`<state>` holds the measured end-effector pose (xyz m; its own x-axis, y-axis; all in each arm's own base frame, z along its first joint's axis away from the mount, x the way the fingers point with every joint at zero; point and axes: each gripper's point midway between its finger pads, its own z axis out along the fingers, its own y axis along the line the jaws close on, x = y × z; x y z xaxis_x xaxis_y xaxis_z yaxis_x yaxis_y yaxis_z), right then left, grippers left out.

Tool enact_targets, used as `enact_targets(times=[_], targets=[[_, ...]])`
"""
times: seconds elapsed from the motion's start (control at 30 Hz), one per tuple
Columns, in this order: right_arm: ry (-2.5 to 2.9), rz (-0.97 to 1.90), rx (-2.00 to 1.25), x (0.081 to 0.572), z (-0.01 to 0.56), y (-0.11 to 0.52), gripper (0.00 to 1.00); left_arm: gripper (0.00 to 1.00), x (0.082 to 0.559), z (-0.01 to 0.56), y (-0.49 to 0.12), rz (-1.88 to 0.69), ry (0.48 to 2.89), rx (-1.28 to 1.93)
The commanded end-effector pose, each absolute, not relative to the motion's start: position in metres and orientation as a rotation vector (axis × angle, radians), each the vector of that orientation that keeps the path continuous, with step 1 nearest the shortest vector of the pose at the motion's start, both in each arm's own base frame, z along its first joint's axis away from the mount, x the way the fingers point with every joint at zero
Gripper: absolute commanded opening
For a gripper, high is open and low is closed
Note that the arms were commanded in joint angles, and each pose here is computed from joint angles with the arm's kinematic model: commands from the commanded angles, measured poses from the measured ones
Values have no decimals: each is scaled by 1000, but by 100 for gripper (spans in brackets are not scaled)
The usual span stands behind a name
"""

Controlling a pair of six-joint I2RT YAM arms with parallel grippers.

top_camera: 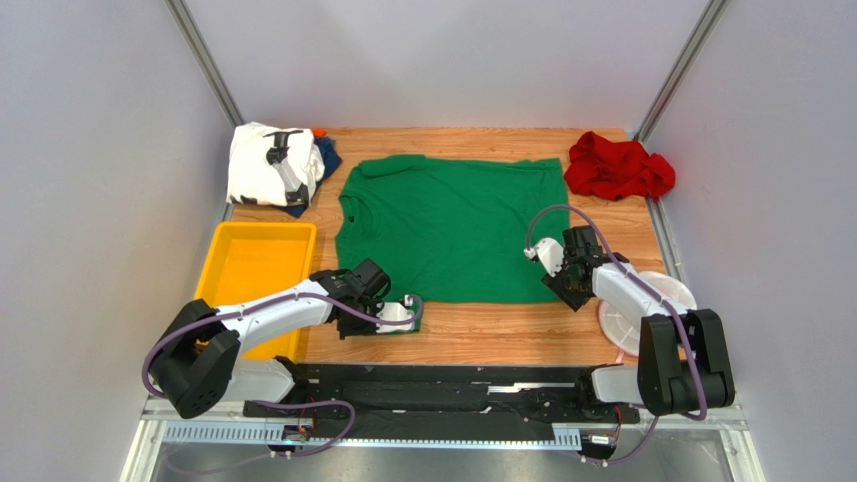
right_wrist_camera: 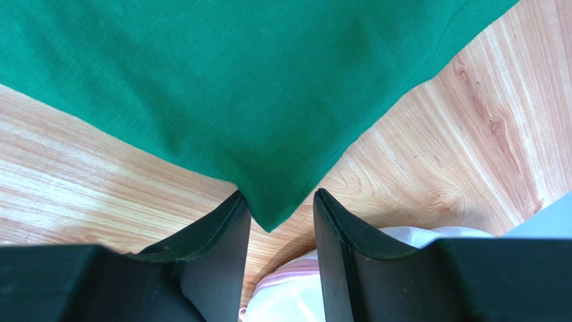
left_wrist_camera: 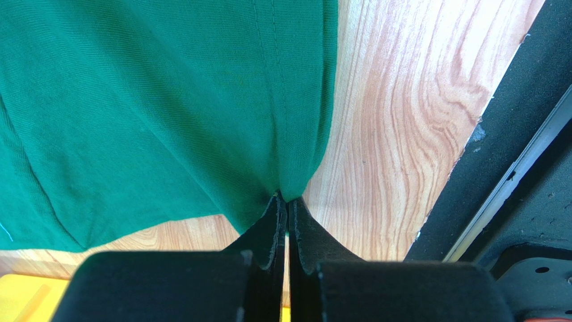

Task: Fold and stack the t-shirts
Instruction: Grap the side of the flattened tshirt closest away from the robot with both arms

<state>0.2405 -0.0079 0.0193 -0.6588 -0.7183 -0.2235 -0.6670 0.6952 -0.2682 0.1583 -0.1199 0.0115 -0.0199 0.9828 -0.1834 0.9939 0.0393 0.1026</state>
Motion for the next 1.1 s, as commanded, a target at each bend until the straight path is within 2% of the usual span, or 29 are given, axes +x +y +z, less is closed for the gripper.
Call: enact_targets(times=[0.0, 0.1, 0.23, 0.63, 1.07], targets=[[2601, -255, -1102, 239, 15, -14, 38, 0, 149, 5, -117, -110, 2138, 2052], [2605, -254, -1102, 242, 14, -13, 27, 0, 150, 6, -116, -105, 2138, 2048], [2603, -255, -1089, 245, 15, -13, 1, 0, 150, 6, -117, -106, 2138, 2042], [2605, -306, -1070, 227, 48, -22, 0, 0, 154, 36, -119, -90, 2097, 1935], [2575, -312, -1040, 197, 82, -24, 0, 0, 135, 60, -101, -96, 2115, 2043]])
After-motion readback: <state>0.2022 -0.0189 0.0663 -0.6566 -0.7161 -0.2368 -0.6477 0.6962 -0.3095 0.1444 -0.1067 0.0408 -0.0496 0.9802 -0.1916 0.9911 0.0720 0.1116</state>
